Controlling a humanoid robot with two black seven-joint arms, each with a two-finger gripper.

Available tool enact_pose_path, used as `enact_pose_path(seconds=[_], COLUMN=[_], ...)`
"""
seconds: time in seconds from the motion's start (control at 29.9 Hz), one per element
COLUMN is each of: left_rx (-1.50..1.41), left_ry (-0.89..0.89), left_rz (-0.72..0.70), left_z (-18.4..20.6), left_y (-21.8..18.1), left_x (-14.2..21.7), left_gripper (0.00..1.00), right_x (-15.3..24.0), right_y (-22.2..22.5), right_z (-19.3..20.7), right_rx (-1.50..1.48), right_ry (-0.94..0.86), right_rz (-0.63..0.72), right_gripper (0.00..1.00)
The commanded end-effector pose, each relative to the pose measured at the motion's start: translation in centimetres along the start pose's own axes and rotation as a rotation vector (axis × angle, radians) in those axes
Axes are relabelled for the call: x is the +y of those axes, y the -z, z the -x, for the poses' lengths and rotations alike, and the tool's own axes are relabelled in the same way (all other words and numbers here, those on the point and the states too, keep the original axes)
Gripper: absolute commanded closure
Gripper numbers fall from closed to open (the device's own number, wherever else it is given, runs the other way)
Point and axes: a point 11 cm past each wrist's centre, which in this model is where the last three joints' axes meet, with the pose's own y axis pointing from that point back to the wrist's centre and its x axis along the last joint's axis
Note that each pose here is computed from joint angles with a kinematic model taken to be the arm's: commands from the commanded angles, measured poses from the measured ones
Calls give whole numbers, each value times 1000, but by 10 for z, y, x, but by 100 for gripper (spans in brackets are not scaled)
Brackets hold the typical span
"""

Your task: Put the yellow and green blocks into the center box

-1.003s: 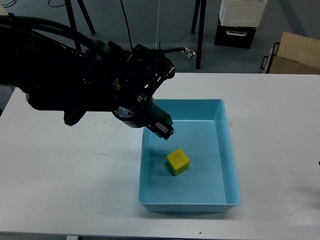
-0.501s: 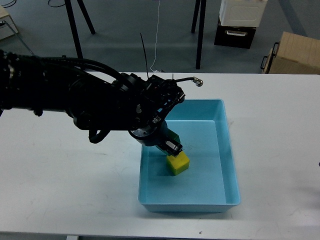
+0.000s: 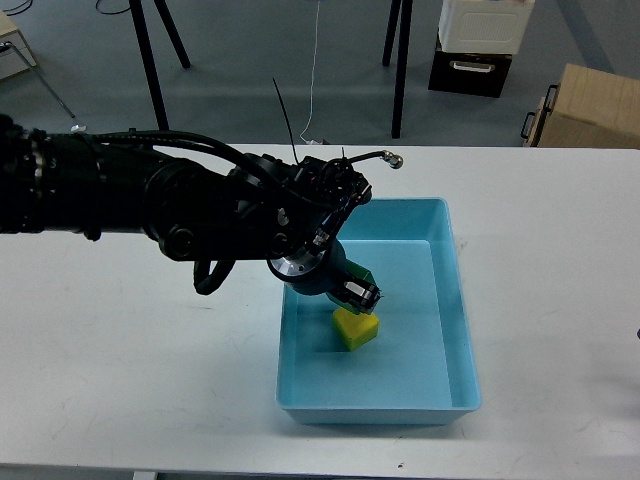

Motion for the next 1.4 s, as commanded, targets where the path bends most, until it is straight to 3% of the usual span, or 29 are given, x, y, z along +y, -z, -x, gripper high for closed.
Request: enact_pose_path(seconds=[0.0,0.07,0.2,0.33,0.5,0.7,0.94,1.14,1.37], left_rx=[1,4,16,26,70,271,678,944,1207], left_ry=[-1,2,10,2,-105,-340,-646,-850,-1044], left_rz=[70,94,101,96,115,493,929,1187,1612], left_z=[0,1,4,2,-31,-90,-122,-101,-32], left_y=[-9,-11,-9,-5,1,-48,32,112,173], left_x=[0,-1,-5,-6,6,43,140,183,207], left_gripper=[25,17,12,10,9,5,1,1,0], right_x=[1,1,1,0,-1,-15,-30,-37,-36], right_y=[0,0,-1,-1,1,4,0,-3,-16], right_z=[0,-1,-1,-1,1,11,19,25,27], right_rx=[0,-1,-1,-1,4,20,18,14,0], right_ry=[-2,-2,-4,-2,3,44,84,109,116], right_rz=[0,1,2,2,-3,4,18,24,54], right_gripper=[0,0,0,0,0,0,0,0,0])
